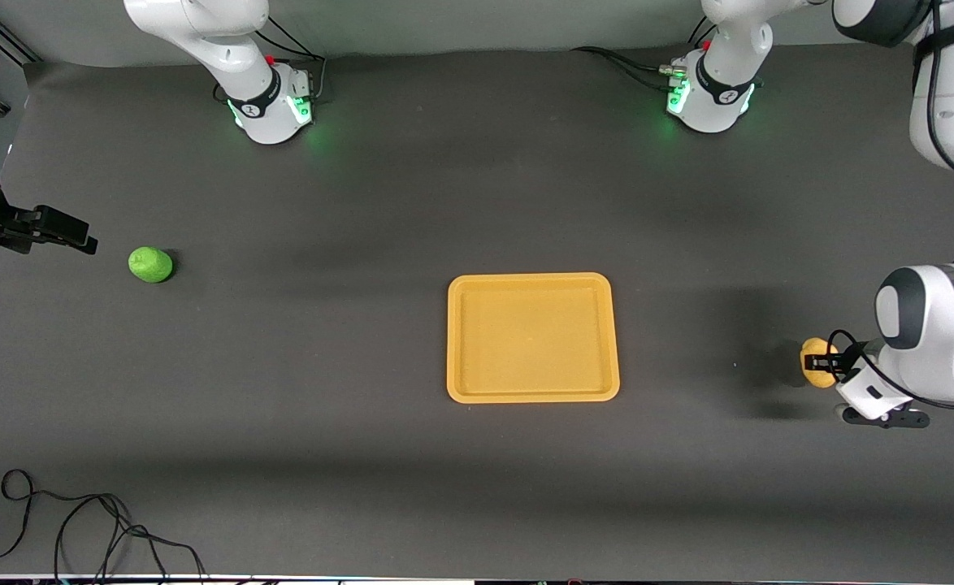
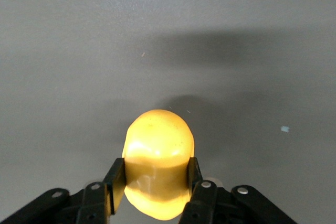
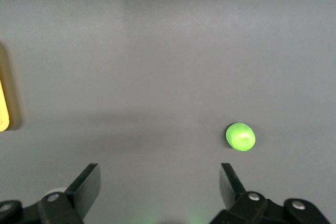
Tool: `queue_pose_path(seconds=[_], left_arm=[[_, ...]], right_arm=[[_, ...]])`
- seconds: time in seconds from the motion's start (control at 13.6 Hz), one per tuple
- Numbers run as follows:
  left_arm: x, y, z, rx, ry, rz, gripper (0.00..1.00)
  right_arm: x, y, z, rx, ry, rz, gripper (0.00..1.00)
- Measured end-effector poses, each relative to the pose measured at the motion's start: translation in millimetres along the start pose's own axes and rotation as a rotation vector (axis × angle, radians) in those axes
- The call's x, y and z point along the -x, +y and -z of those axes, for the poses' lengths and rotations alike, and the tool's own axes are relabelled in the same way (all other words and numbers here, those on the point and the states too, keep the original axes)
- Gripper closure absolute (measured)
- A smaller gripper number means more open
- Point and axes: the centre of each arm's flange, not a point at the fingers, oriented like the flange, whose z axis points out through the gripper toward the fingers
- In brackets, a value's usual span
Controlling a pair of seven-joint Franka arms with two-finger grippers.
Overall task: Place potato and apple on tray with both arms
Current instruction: 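Carry the potato with the left gripper over the tray and lower it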
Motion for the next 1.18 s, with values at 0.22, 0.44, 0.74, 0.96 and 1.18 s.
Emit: queue_pose_path(seconds=[0.22, 0.44, 0.74, 0.96, 1.18], left_arm=[[3.8, 72.0, 58.4, -0.023, 0.030, 0.118, 0.48], [10.4, 183.5, 74.0, 0.030, 0.043, 0.227, 0.48], [34.9, 306.2, 60.3, 0.049, 0.010, 0.242, 0.48], [51.2, 369.3, 25.9, 0.018, -0.029, 0.220, 0.48], [59.9, 402.2, 2.2, 0.003, -0.046, 0.201, 0.48]], right_arm=[[0.2, 0.0, -0.2, 0.000, -0.002, 0.000, 0.00], [0.3, 0.5, -0.3, 0.000, -0.003, -0.001, 0.00], [-1.6, 3.8, -7.9, 0.000, -0.002, 0.000, 0.00], [0.5, 30.5, -18.8, 0.002, 0.045, 0.071, 0.00], [35.5, 105.6, -36.6, 0.018, 0.073, 0.096, 0.00]])
